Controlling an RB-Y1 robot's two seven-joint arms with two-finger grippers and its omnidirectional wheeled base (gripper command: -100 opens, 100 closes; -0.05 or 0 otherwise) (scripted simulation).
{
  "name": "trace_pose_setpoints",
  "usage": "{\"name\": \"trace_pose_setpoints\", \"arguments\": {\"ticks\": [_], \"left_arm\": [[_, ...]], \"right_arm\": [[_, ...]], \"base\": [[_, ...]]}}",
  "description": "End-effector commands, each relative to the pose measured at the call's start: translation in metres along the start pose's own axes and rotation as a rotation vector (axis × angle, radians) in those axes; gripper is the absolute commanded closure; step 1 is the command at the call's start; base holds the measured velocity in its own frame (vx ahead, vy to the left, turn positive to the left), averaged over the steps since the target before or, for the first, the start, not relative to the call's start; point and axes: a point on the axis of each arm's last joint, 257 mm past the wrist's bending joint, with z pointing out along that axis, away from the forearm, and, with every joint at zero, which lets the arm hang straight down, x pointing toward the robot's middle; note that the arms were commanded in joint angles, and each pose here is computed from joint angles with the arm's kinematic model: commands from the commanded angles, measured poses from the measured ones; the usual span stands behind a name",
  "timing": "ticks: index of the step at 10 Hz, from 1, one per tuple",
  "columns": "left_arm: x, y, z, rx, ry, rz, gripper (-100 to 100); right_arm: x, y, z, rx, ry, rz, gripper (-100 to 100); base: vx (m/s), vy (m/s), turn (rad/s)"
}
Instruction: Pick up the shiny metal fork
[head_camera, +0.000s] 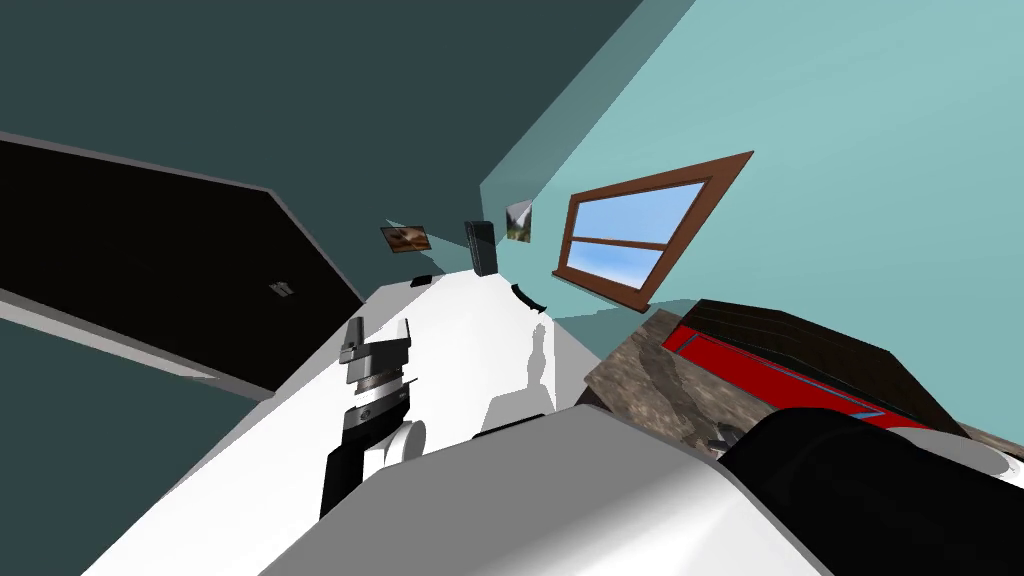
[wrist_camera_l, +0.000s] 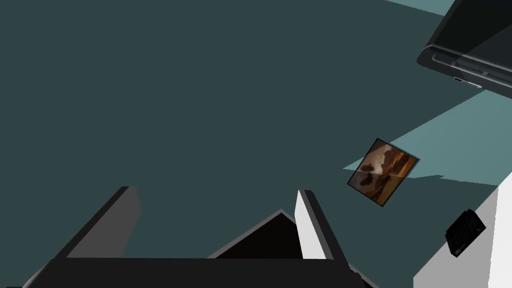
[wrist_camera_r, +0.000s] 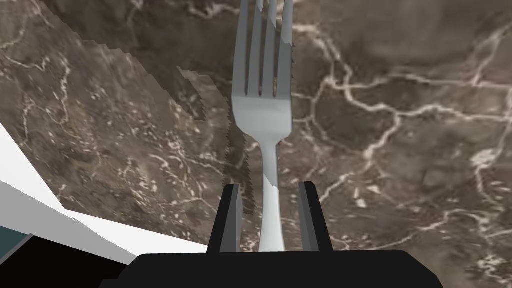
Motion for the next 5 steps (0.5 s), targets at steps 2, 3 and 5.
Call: {"name": "trace_pose_setpoints", "arguments": {"ticks": [2,3,5], "left_arm": [[0.000,0.000,0.000,0.000,0.000,0.000,0],[0.000,0.000,0.000,0.000,0.000,0.000,0],[0.000,0.000,0.000,0.000,0.000,0.000,0]], "right_arm": [[0.006,-0.012,0.001,0.001,0.012,0.046,100],[0.006,-0.012,0.001,0.001,0.012,0.055,100],[0.012,-0.023,0.002,0.004,0.024,0.088,100]], "base": [[-0.170,-0.003,0.161],[-0.041,-0.005,0.006],[-0.111,0.003,0.186]]}}
